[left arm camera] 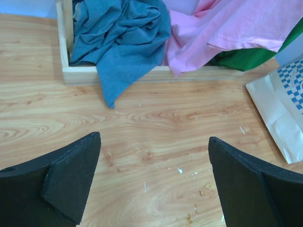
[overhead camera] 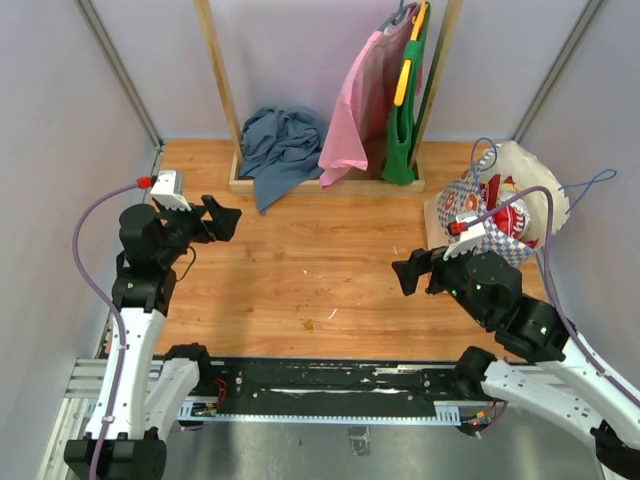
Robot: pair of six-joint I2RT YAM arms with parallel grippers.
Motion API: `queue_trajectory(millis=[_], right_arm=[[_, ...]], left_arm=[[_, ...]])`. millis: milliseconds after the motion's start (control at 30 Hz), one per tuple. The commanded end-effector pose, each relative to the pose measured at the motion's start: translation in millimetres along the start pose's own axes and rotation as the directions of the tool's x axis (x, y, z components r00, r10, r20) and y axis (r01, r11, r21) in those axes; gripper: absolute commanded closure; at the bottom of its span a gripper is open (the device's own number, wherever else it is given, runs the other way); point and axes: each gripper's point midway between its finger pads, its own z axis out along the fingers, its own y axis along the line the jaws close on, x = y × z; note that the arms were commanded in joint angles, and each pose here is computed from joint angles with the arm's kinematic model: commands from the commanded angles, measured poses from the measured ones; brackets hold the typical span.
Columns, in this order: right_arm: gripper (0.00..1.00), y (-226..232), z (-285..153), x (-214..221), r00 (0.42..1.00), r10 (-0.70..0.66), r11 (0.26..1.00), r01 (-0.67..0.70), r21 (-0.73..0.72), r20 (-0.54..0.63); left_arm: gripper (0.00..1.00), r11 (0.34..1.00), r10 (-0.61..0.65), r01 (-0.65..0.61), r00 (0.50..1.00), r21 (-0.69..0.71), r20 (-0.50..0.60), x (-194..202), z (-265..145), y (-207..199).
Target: Take the snacks out of the paper bag
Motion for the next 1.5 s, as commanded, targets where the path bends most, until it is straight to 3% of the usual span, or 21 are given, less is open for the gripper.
queue_trajectory(millis=[0, 133, 333, 633, 733, 833, 1000, 1100, 1300, 1467], right_arm=[[0.02, -2, -2, -7, 1.000, 0.007, 1.000, -0.007, 0.006, 0.031], [0.02, -1, 0, -9, 1.000, -0.001, 1.000, 0.000, 0.016, 0.019], [0.02, 4, 11, -15, 0.988, -0.130, 0.991, 0.133, 0.024, -0.087], [0.02, -15, -6, -95, 0.977, -0.168, 0.976, 0.147, 0.161, 0.131], [0.02, -43, -12, -121, 0.980, -0.184, 0.941, 0.154, 0.303, 0.076], [0.02, -77, -15, -136, 0.995, -0.092, 0.932, 0.073, 0.355, 0.035], [0.02, -139, -15, -117, 0.991, 0.131, 0.881, -0.110, 0.460, -0.014], [0.01, -143, 8, -93, 0.975, 0.212, 0.893, -0.166, 0.419, -0.065], [0.16, -138, 51, -73, 0.973, 0.216, 0.940, -0.186, 0.287, -0.078], [0.28, -147, 66, -59, 0.966, 0.224, 0.937, -0.178, 0.300, -0.129]], left_arm=[[0.00, 1.000, 0.020, -0.020, 0.999, 0.022, 0.034, -6, -2, -3], [0.00, 0.998, 0.015, -0.016, 0.999, 0.056, 0.032, -5, -3, -9], [0.00, 0.998, 0.005, -0.006, 1.000, 0.062, 0.025, -3, -3, -9], [0.00, 0.997, 0.001, -0.003, 1.000, 0.076, 0.027, -3, -4, -11], [0.00, 0.996, -0.001, -0.001, 1.000, 0.086, 0.028, -3, -4, -13], [0.00, 0.996, -0.003, 0.000, 1.000, 0.092, 0.027, -3, -5, -13], [0.00, 0.996, -0.002, -0.001, 0.999, 0.089, 0.032, -2, -6, -13], [0.00, 0.996, -0.003, 0.000, 1.000, 0.093, 0.031, -2, -6, -13], [0.00, 0.995, -0.005, 0.002, 1.000, 0.102, 0.028, 0, -6, -15], [0.00, 0.995, -0.005, 0.002, 1.000, 0.101, 0.025, 1, -6, -14]])
